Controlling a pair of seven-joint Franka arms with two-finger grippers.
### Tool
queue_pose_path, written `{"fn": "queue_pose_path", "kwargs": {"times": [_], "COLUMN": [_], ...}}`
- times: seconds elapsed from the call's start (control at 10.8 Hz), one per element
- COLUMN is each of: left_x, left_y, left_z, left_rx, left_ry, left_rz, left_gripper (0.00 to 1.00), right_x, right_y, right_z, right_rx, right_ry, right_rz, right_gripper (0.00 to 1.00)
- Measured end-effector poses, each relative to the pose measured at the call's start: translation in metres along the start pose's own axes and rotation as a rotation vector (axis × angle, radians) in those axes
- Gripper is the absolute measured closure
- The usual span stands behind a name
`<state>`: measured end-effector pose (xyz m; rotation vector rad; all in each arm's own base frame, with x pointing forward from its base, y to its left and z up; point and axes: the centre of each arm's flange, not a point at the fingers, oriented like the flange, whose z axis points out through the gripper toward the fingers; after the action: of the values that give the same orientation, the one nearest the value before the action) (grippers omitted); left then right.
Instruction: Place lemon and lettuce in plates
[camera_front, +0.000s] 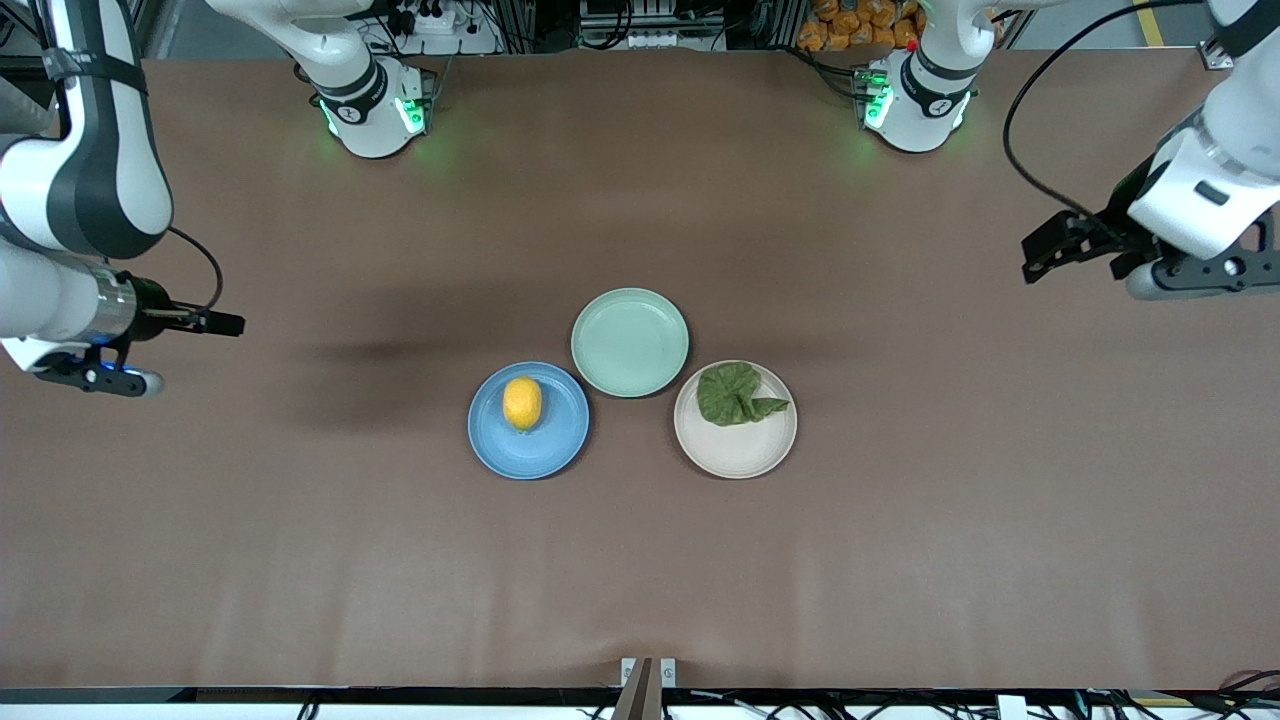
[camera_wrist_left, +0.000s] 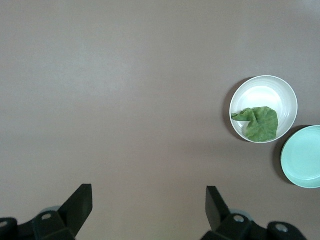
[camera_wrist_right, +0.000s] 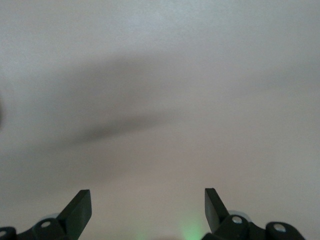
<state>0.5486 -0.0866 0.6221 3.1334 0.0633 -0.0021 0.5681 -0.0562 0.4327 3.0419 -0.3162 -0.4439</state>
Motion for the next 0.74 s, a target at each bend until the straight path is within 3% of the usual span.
{"fn": "queue_pose_path", "kwargs": {"times": [0.74], "left_x": [0.003], "left_y": [-0.019], "left_z": [-0.024], "left_rx": [-0.002], "left_ry": [0.004], "left_rz": [0.033], "left_gripper": [0.0], "right_x": [-0.023], "right_y": [0.02], "right_z": [-0.028], "right_rx": [0.011], "right_ry": [0.027], "right_rz": [0.023], "right_gripper": [0.0]}}
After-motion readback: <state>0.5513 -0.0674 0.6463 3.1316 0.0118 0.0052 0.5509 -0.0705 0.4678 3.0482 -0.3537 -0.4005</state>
